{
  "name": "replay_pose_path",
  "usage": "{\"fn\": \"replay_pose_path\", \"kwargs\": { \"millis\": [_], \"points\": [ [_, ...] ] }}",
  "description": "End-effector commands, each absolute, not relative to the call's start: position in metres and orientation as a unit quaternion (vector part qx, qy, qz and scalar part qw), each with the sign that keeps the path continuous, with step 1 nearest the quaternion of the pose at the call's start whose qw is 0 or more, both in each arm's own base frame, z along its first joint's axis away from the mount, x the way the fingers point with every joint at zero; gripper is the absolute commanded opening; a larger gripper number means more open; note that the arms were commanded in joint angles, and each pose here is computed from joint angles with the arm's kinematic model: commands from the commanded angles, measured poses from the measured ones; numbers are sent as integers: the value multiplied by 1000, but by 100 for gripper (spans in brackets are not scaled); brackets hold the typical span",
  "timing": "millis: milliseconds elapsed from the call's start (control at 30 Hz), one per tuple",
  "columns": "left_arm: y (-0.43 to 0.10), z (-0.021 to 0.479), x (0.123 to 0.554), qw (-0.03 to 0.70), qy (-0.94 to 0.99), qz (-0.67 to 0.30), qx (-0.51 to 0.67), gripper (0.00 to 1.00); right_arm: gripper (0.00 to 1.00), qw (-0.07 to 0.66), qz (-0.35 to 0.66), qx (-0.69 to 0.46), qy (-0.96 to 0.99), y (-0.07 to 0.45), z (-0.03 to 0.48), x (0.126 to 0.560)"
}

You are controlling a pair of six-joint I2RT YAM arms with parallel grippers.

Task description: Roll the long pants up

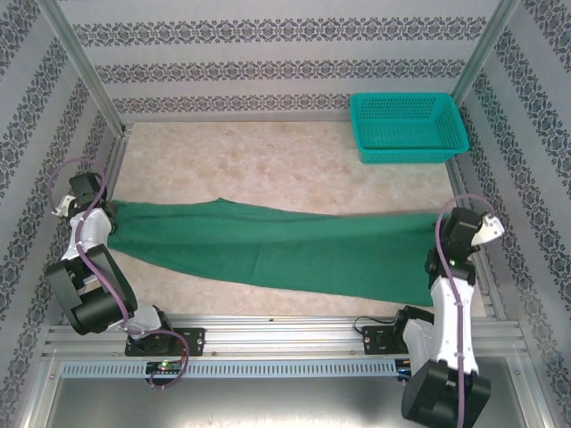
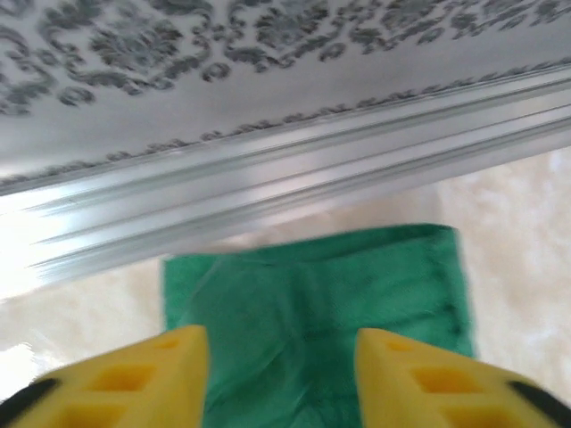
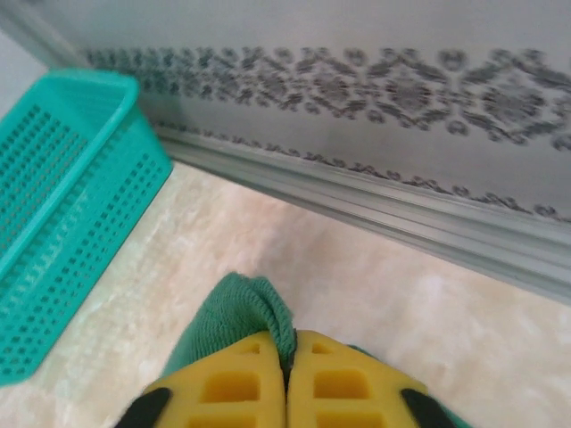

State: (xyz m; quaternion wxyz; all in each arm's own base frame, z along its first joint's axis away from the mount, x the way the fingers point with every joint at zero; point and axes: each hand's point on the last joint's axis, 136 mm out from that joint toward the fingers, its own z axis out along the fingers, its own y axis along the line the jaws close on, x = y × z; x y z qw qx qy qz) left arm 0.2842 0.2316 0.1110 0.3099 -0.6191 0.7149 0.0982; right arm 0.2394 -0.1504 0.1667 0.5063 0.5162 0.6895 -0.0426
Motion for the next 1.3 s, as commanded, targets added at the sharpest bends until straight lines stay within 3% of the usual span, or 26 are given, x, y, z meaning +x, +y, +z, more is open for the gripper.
{"fn": "replay_pose_path", "kwargs": {
  "millis": [0,67,100,233,300,333,400,433,467,500,633,833,1067,1267],
  "points": [
    [244,126,266,336,670,126,-650,67,47,520,-60,557,645,-157,165,210],
    [244,136,273,355,663,112,-650,73,74,535,-65,555,634,-157,170,202],
    [244,140,277,361,661,102,-649,73,79,540,-66,551,633,-156,174,202],
    [234,177,308,403,676,69,-613,69,89,541,-46,510,668,-147,193,226],
    [218,196,325,423,702,60,-569,69,89,533,-51,469,702,-137,203,245],
    [206,203,334,425,723,56,-542,67,85,529,-52,437,726,-128,207,258],
    [176,204,356,423,772,23,-474,50,67,517,-40,356,777,-97,213,286],
    [159,198,363,404,801,10,-442,26,50,502,-34,310,807,-76,211,301],
    [143,189,370,386,826,8,-411,1,21,484,-31,268,833,-56,208,313],
    [132,181,371,369,845,13,-387,0,1,470,-32,234,851,-39,205,321],
    [85,146,367,316,899,5,-302,0,0,409,-28,88,908,40,177,338],
    [32,121,341,243,933,-74,-255,2,0,283,51,21,957,110,124,330],
    [18,94,321,191,951,-61,-234,37,0,179,69,10,981,143,79,332],
    [12,60,327,145,960,-64,-231,41,0,119,89,6,989,167,47,336]
  ]
}}
